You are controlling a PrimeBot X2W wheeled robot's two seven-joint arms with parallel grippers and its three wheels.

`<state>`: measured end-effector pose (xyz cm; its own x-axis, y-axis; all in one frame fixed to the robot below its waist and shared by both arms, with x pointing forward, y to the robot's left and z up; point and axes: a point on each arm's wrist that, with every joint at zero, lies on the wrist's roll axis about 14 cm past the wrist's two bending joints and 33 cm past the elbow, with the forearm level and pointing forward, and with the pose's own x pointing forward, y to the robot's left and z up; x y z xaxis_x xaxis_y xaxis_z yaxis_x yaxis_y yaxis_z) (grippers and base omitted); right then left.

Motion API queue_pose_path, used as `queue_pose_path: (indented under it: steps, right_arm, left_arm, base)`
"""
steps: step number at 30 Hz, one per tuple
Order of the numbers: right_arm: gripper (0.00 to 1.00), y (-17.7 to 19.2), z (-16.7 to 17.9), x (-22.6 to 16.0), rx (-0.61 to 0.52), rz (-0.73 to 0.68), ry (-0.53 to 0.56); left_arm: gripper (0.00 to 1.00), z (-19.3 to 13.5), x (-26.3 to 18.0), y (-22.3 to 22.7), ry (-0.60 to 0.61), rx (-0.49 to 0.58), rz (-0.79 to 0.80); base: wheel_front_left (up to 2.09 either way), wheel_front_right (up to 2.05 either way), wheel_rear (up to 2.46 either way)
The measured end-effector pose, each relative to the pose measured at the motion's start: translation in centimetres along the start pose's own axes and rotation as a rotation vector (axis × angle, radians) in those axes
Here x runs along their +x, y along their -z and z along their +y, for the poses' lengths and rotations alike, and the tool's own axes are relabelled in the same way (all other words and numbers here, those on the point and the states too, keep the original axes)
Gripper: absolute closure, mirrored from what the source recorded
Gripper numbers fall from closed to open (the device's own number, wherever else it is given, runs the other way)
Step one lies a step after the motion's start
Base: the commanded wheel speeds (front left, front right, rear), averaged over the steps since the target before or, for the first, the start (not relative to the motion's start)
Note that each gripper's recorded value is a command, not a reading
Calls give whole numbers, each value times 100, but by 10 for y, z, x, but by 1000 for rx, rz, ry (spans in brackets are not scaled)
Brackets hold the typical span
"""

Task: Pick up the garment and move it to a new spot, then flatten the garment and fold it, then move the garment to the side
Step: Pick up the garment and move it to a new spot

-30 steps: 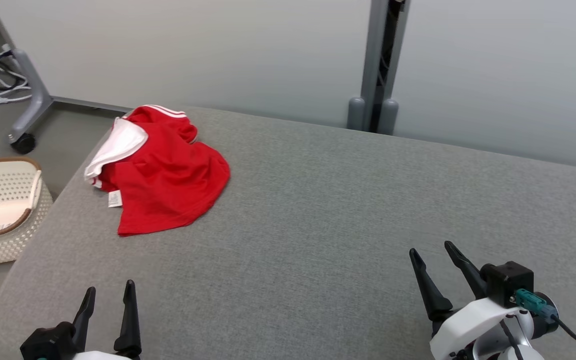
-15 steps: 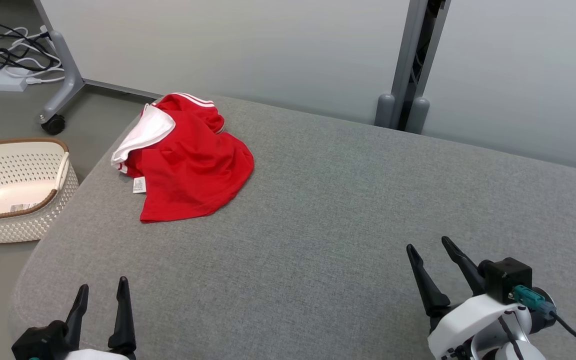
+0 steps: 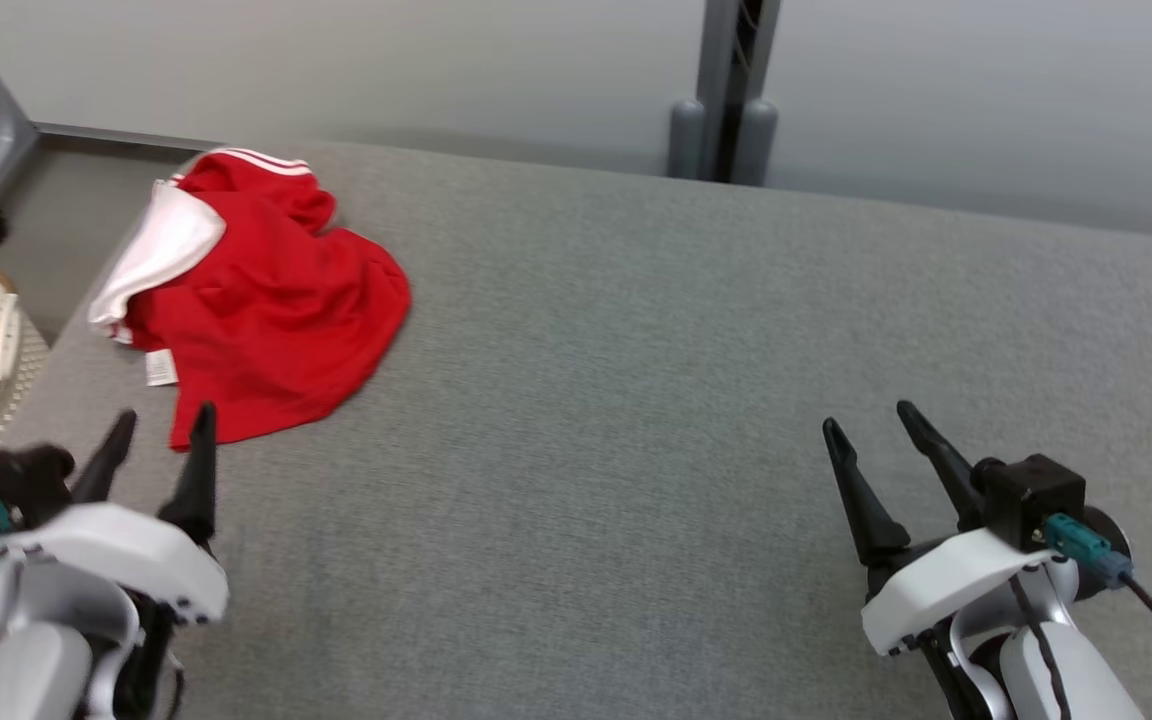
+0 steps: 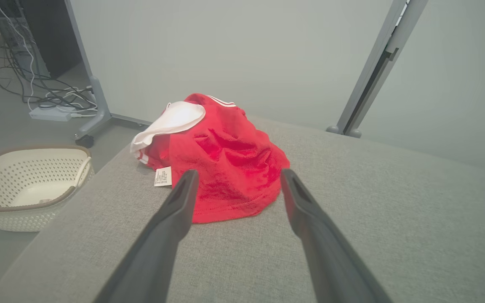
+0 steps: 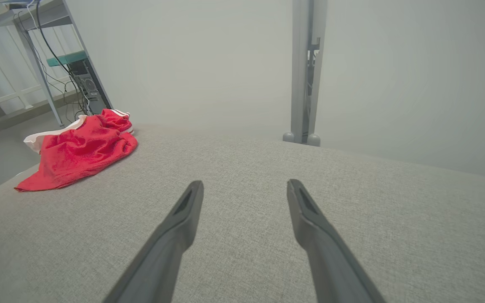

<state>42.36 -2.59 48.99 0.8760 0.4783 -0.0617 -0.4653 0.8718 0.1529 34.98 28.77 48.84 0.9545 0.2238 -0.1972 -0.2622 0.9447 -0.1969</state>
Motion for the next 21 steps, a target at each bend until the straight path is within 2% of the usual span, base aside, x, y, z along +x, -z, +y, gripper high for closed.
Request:
queue_pose_path:
  steps: [9, 14, 21]
  right_arm:
    - [0, 8, -59, -2, 5, 5, 145]
    - [0, 22, -89, -6, 9, 31, 218]
    - [0, 47, -123, -18, 12, 83, 310]
  left_arm:
    - [0, -7, 96, 5, 45, 145, 209]
    - [0, -14, 136, 34, 42, 132, 366]
    - [0, -17, 185, 68, 3, 108, 475]
  base:
    - [0, 0, 0]
    - [0, 0, 0]
    - [0, 0, 0]
